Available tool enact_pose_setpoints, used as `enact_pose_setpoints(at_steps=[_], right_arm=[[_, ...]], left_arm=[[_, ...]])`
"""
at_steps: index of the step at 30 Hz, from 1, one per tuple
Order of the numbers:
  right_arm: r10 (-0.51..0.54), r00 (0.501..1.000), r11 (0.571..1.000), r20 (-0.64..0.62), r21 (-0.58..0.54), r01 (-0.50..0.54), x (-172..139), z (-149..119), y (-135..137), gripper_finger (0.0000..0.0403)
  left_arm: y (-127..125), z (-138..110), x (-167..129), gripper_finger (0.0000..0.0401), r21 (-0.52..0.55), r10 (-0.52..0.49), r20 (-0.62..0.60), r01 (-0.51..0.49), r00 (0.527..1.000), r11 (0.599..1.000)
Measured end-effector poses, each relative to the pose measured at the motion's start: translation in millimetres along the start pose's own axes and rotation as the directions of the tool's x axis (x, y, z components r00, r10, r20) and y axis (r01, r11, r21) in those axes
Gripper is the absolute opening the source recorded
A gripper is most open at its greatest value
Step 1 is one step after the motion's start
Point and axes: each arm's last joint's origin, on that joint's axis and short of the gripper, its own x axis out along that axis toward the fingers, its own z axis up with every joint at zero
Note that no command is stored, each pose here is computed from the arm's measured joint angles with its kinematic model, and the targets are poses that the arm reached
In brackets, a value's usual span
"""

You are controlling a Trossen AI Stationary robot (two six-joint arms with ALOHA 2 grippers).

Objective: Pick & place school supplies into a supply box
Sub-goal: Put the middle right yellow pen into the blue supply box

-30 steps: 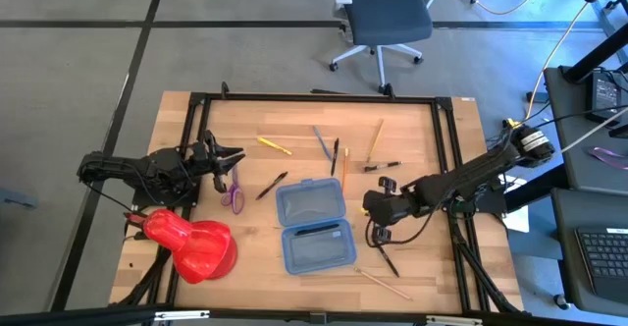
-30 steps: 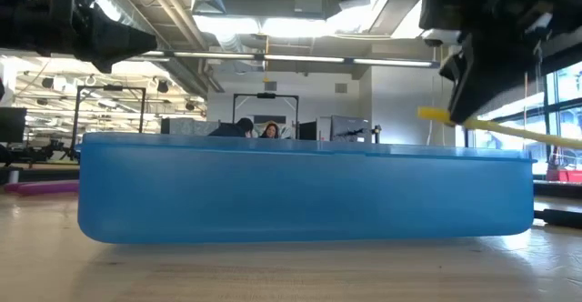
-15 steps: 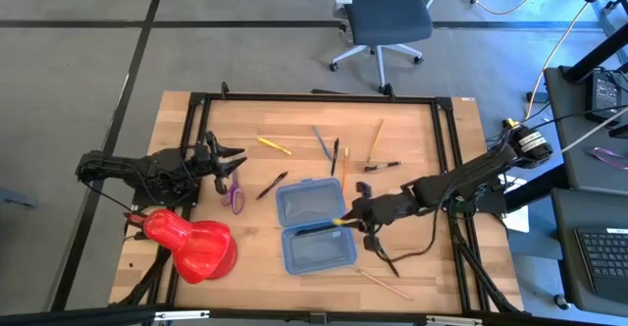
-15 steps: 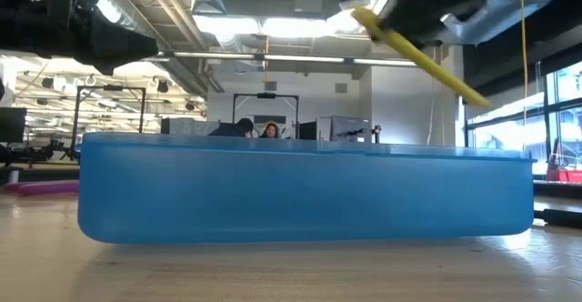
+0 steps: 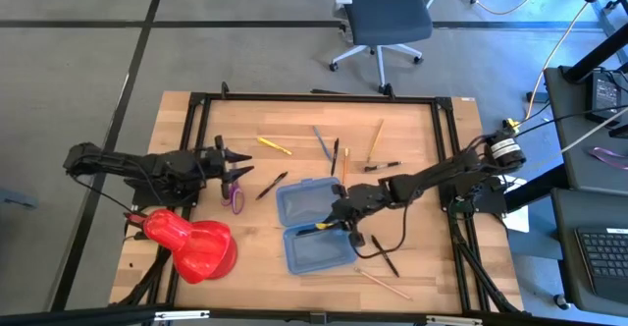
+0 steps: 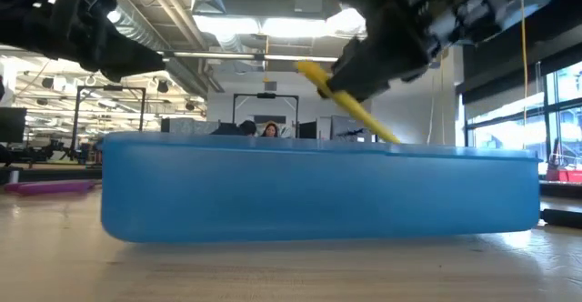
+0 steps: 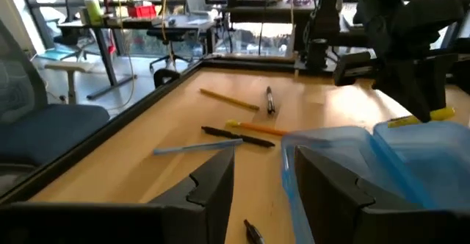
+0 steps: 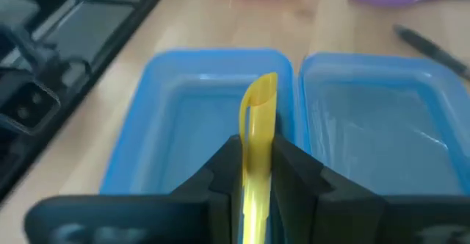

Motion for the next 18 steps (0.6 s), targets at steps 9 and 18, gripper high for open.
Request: enact_pose_setpoints(at_steps=[9, 18], right_arm=[[0.028, 1.0, 0.998, -0.01, -0.053, -0.029, 10, 1, -10, 0.0069], [0.076, 0.996, 0.995, -0.047, -0.054, -0.078, 25, -5, -11, 0.0069]], left_arm=[[-1, 13, 23, 0.0132, -0.039, 0.1, -0.238, -0.112, 0.966, 0.993], [7, 18, 56, 0.0129, -0.095, 0.036, -0.455, -0.089, 0.89, 0.991]])
